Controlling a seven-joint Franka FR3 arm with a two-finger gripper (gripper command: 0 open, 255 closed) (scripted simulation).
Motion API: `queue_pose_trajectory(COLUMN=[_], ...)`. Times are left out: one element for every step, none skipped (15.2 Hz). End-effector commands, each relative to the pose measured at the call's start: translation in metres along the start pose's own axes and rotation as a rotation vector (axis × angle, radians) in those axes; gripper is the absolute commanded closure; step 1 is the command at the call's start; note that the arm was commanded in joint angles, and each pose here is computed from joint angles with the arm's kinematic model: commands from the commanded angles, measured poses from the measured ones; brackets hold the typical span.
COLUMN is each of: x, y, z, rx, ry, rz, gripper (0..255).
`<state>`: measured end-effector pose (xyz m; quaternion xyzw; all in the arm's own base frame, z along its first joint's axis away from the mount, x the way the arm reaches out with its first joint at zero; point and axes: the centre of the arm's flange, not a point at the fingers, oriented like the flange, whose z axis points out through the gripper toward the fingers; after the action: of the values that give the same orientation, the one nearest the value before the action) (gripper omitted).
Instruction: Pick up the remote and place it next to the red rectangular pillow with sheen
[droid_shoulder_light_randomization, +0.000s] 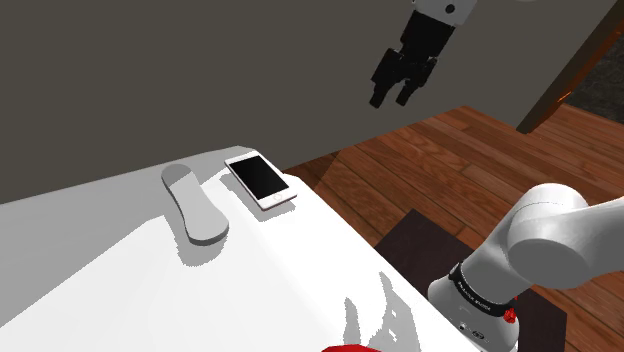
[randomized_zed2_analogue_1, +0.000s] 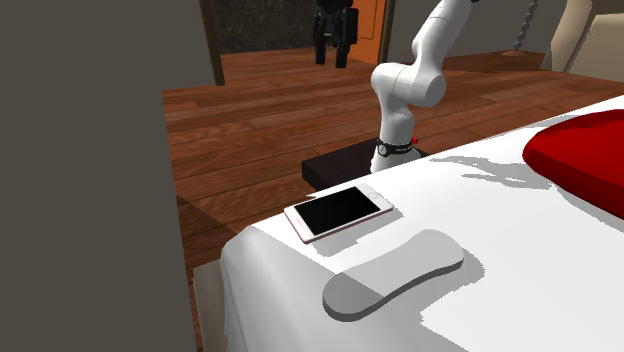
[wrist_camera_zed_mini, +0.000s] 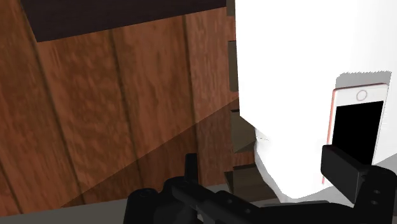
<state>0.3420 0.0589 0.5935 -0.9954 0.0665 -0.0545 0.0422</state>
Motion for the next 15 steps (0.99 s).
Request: queue_pose_trajectory(x=[0.006, 0.010, 0.013, 0.016, 0.020, 0.023, 0.026, 0.029, 0.032, 0.036, 0.039, 0.042, 0.045, 0.048, 0.051], y=[-0.026, -0.038, -0.050, -0.063, -0.075, -0.087, -0.100, -0.112, -0.124, -0.136, -0.148, -0.161, -0.173, -0.185, -0.197], z=[0.011, 0.016, 0.021, 0.026, 0.032, 0.037, 0.043, 0.048, 0.054, 0.059, 0.065, 0.071, 0.077, 0.083, 0.089], rx=[-0.006, -0.010, -0.013, -0.017, -0.020, -0.024, -0.027, -0.031, -0.034, -0.038, -0.041, -0.045, -0.048, -0.052, -0.055], ry=[-0.007, -0.011, -0.014, -0.018, -0.021, -0.025, -0.028, -0.032, -0.036, -0.039, -0.043, -0.046, -0.050, -0.053, -0.057], rz=[0.001, 0.001, 0.000, 0.000, 0.000, 0.000, 0.000, 0.000, 0.000, 0.000, 0.000, 0.000, 0.000, 0.000, 0.000], gripper=[0, 0, 0, 0, 0, 0, 0, 0, 0, 0, 0, 0, 0, 0, 0])
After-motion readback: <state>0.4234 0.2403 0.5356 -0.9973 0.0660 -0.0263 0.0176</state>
